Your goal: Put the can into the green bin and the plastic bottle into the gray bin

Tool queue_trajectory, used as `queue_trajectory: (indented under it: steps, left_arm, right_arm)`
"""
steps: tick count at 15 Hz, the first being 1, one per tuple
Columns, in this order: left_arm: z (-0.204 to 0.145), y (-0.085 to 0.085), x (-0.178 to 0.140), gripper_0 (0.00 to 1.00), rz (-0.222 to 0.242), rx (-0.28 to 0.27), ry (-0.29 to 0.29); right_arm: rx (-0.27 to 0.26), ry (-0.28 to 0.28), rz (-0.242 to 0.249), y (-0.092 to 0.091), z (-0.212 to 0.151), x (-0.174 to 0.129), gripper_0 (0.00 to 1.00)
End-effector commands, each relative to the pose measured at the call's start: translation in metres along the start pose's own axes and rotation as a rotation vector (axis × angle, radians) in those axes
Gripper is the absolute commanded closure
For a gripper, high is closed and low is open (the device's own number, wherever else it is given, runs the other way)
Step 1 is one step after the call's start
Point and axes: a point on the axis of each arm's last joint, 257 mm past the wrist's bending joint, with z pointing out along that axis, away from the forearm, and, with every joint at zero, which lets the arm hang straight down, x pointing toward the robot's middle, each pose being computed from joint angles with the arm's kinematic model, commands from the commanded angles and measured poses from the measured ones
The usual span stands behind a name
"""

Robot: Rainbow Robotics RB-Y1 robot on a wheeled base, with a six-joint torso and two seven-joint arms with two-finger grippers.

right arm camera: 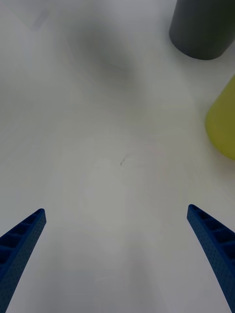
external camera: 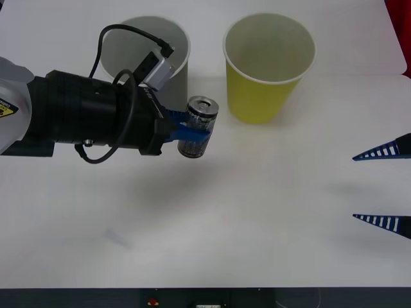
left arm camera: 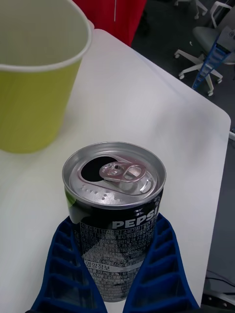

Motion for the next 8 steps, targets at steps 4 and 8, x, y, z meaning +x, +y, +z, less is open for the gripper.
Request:
queue_trajectory:
  steps: [4,8]
  left_arm:
    - [0.011,0.011,-0.086,1.0,0.031,0.022,-0.11]
    - [0.023,0.025,-0.128,1.0,0.035,0.024,-0.11]
  right_arm:
    - [0.0,0.0,0.0,0.0,0.0,0.0,0.0]
    - [0.0,0.0,0.0,0.0,0.0,0.0,0.0]
